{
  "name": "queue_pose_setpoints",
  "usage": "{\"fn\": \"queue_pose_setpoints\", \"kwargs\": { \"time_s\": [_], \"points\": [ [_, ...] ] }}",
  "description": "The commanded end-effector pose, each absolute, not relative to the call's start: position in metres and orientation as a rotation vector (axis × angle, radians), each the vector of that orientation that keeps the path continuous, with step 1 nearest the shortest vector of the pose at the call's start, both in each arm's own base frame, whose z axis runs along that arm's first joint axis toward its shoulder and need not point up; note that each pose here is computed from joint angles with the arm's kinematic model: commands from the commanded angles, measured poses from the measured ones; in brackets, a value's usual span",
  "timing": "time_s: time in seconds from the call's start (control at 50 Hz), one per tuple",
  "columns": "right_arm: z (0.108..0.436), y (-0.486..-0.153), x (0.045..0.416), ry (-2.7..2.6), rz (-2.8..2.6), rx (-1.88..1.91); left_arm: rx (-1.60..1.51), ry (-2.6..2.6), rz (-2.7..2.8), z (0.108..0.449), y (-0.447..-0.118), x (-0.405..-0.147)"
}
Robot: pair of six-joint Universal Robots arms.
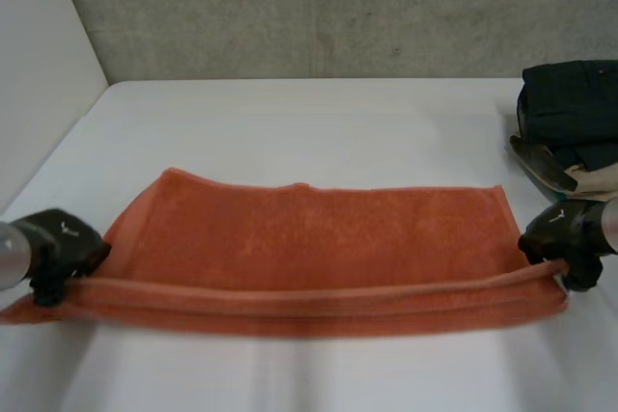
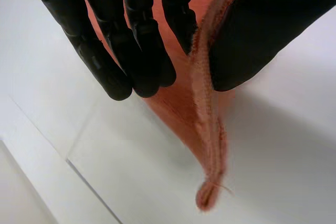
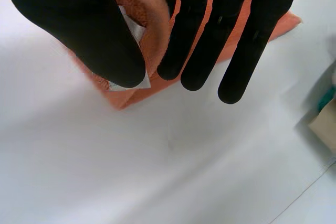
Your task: Fold the laundry.
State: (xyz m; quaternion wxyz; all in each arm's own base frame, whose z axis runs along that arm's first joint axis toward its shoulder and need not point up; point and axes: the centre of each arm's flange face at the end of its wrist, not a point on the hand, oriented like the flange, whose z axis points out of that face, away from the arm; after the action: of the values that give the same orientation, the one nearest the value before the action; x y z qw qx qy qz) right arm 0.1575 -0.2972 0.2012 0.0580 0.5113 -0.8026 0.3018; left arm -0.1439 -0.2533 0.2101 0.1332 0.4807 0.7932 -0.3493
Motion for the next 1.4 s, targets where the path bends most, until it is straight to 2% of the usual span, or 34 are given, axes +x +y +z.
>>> {"fn": "queue_pose_setpoints", "kwargs": {
  "time_s": [0.02, 0.1, 0.18, 0.2, 0.26, 0.28, 0.36, 0.44, 0.56, 0.68, 0.76, 0.78, 0.84, 0.86, 0.92, 0.94, 1.04, 1.16, 1.18, 1.32, 1.4],
  "points": [
    [0.193, -0.333, 0.178, -2.389, 1.184, 1.406, 1.304, 2.165, -1.232, 0.217, -0.308, -0.170],
    [0.211, -0.364, 0.191, -2.280, 1.419, 1.287, 1.197, 2.024, -1.452, 0.244, -0.350, -0.185],
    [0.259, -0.398, 0.200, -2.076, 1.769, 1.065, 1.033, 1.831, -1.761, 0.302, -0.381, -0.201],
    [0.284, -0.410, 0.202, -1.977, 1.931, 0.944, 0.928, 1.721, -1.922, 0.335, -0.389, -0.205],
    [0.325, -0.423, 0.201, -1.810, 2.186, 0.753, 0.750, 1.533, -2.164, 0.386, -0.397, -0.207],
    [0.350, -0.427, 0.200, -1.695, 2.343, 0.630, 0.622, 1.406, -2.300, 0.415, -0.400, -0.203],
    [0.399, -0.428, 0.195, -1.413, 2.654, 0.385, 0.341, 1.138, -2.554, 0.470, -0.395, -0.192],
    [0.412, -0.424, 0.196, -1.310, 2.729, 0.331, 0.258, 1.028, -2.644, 0.484, -0.395, -0.188],
    [0.399, -0.421, 0.207, -1.404, 2.714, 0.411, 0.288, 1.180, -2.566, 0.453, -0.410, -0.179],
    [0.358, -0.422, 0.221, -1.620, 2.627, 0.546, 0.354, 1.419, -2.453, 0.393, -0.423, -0.174],
    [0.320, -0.424, 0.230, -1.788, 2.522, 0.649, 0.454, 1.573, -2.379, 0.345, -0.425, -0.179],
    [0.302, -0.424, 0.233, -1.861, 2.465, 0.689, 0.501, 1.643, -2.345, 0.322, -0.425, -0.182],
    [0.270, -0.425, 0.236, -1.963, 2.359, 0.753, 0.578, 1.736, -2.290, 0.289, -0.421, -0.187],
    [0.248, -0.425, 0.236, -2.019, 2.271, 0.792, 0.635, 1.785, -2.250, 0.267, -0.418, -0.190],
    [0.219, -0.424, 0.236, -2.084, 2.149, 0.862, 0.708, 1.846, -2.173, 0.239, -0.412, -0.192],
    [0.200, -0.420, 0.235, -2.130, 2.057, 0.915, 0.754, 1.878, -2.116, 0.222, -0.407, -0.192],
    [0.163, -0.402, 0.224, -2.257, 1.777, 1.052, 0.863, 1.971, -1.922, 0.186, -0.385, -0.182],
    [0.163, -0.374, 0.204, -2.359, 1.537, 1.134, 0.994, 2.081, -1.652, 0.170, -0.345, -0.165],
    [0.170, -0.365, 0.198, -2.378, 1.485, 1.150, 1.053, 2.114, -1.552, 0.168, -0.327, -0.161],
    [0.191, -0.315, 0.169, -2.395, 1.128, 1.381, 1.315, 2.240, -1.131, 0.175, -0.252, -0.145],
    [0.187, -0.300, 0.154, -2.376, 0.926, 1.532, 1.398, 2.280, -1.008, 0.184, -0.232, -0.140]
  ]
}}
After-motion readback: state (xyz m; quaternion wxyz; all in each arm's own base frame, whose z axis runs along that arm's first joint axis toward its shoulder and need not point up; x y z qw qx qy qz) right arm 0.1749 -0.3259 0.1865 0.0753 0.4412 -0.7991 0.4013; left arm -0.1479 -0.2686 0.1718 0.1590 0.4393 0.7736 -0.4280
